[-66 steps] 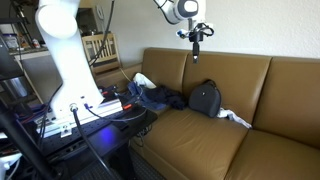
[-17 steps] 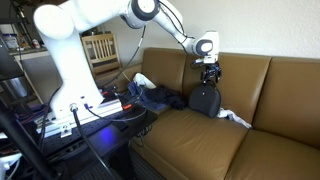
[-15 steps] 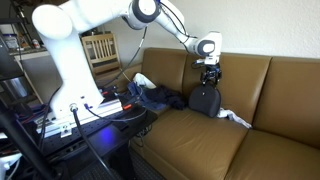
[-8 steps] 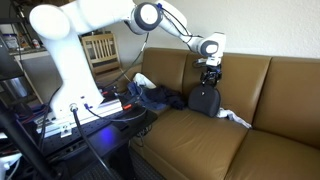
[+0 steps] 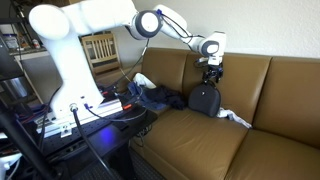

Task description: Move the black bag to the left

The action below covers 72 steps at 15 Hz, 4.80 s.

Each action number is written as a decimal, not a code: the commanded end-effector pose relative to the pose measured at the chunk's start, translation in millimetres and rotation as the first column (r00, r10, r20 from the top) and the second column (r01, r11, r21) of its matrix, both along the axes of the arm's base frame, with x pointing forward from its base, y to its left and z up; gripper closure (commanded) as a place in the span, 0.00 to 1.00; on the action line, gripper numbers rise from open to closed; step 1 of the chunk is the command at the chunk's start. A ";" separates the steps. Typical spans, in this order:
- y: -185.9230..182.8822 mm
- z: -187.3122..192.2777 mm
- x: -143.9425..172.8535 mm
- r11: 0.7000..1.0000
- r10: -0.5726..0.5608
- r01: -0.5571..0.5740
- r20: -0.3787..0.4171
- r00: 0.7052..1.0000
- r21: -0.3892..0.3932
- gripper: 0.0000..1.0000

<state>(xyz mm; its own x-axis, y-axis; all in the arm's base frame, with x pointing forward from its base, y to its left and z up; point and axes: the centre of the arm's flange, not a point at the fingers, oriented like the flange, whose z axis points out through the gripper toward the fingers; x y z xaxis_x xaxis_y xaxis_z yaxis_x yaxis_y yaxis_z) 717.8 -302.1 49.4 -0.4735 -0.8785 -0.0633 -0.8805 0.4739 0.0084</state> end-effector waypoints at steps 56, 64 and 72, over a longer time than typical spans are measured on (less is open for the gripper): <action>404.8 155.6 16.0 -0.035 0.951 -0.945 0.301 0.069 0.326 0.93; 549.3 166.7 3.6 -0.240 0.931 -0.938 0.335 -0.149 0.250 0.72; 562.4 186.2 -14.7 -0.345 0.893 -0.921 0.364 -0.264 0.178 0.93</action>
<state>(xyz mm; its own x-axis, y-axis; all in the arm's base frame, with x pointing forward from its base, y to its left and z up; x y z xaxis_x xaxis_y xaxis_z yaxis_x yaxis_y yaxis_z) 721.8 250.8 213.3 0.8844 -0.1855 -0.4282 -0.2899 -0.9375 -0.1926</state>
